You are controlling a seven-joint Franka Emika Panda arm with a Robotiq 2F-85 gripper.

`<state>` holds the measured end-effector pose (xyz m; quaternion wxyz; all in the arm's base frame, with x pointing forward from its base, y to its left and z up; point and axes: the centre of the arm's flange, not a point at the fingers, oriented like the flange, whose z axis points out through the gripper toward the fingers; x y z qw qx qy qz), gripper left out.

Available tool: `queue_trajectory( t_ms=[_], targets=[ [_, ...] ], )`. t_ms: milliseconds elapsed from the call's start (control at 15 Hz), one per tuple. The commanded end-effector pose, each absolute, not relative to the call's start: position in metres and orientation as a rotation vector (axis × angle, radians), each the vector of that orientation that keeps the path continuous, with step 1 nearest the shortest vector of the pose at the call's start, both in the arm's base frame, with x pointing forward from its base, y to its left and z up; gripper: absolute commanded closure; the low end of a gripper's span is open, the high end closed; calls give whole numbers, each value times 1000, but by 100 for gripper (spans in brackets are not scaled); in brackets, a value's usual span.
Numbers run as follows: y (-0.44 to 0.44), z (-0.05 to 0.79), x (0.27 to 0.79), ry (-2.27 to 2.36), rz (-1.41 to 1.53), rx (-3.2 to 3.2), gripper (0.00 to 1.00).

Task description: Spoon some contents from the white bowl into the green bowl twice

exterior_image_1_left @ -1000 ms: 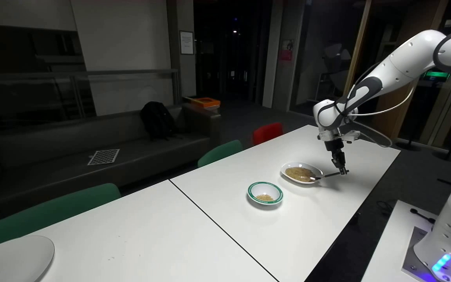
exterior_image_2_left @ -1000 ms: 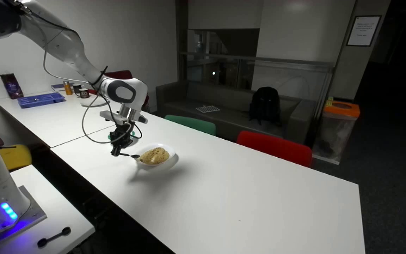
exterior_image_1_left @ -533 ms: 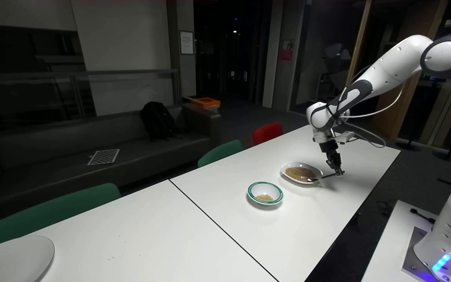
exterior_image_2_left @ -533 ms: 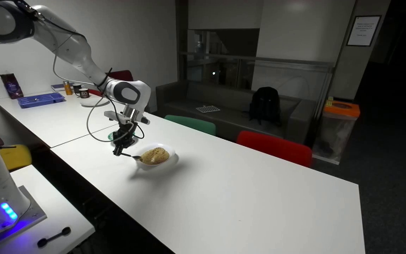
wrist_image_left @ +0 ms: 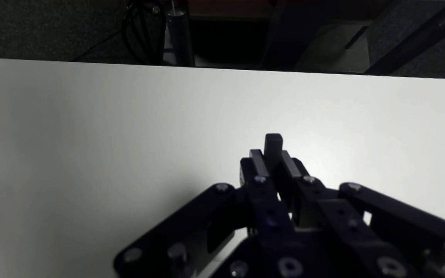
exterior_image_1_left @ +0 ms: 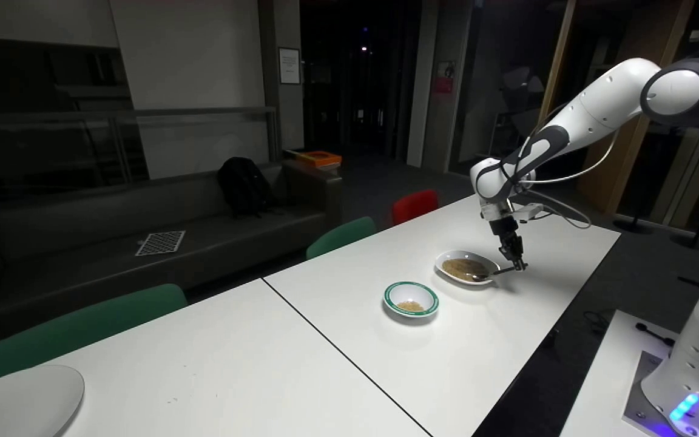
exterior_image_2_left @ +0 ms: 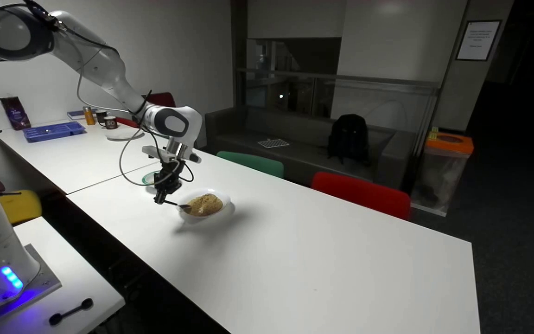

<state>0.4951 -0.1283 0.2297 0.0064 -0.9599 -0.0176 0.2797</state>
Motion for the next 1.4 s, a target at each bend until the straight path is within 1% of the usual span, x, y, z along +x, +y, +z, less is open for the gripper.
queue_trajectory(
  t_ms=[0, 267, 667, 1333],
  targets=[
    [-135, 231, 505, 18, 929, -2972, 97],
    [-138, 226, 505, 44, 997, -2956, 97],
    [-139, 216, 510, 47, 1012, -2940, 97],
    [-134, 210, 514, 38, 831, -2955, 97]
  ],
)
